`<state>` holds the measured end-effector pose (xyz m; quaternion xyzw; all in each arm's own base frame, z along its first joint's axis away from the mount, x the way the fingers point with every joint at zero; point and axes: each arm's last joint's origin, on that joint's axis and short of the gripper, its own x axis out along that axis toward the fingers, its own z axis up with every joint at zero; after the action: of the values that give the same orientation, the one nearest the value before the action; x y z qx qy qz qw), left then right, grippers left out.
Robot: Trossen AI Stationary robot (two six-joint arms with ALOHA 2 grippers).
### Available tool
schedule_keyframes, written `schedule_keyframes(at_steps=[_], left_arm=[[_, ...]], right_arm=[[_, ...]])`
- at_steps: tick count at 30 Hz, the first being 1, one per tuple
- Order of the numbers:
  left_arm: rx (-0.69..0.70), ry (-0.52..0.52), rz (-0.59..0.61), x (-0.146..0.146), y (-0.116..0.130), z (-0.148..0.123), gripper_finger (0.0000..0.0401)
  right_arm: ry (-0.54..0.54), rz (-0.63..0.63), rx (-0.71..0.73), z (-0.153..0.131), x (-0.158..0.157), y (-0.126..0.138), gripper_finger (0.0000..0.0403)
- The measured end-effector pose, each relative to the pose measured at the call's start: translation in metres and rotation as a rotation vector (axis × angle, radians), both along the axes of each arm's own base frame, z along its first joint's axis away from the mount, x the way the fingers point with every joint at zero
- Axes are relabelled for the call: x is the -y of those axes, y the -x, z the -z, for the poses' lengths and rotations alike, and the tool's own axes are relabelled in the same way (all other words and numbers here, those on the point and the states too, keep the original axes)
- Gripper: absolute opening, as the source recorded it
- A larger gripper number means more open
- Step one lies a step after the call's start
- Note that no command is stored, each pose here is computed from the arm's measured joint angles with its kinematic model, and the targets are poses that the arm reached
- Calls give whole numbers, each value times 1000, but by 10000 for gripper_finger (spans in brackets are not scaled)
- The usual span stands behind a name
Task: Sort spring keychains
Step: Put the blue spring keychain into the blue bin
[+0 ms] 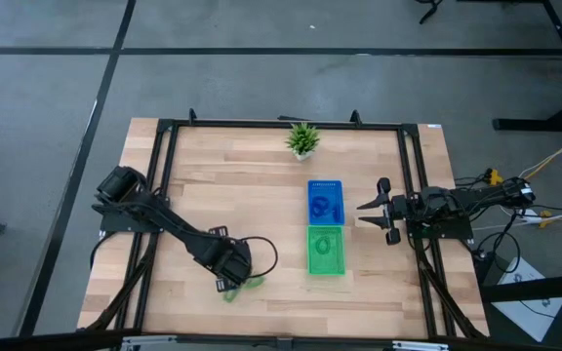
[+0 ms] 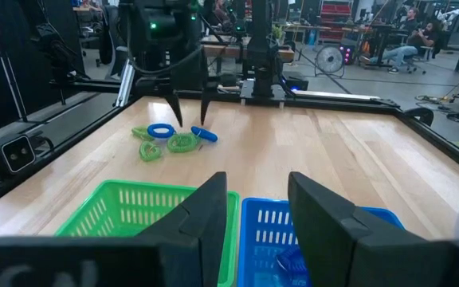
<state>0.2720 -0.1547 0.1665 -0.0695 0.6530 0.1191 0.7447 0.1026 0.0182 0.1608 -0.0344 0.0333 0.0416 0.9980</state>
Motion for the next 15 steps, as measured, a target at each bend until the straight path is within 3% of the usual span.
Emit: schedule_keyframes(at_steps=[15], left_arm=[[49,-65,16,-3,1,8,174]], right_arm=[[0,0,0,0,0,0,136]])
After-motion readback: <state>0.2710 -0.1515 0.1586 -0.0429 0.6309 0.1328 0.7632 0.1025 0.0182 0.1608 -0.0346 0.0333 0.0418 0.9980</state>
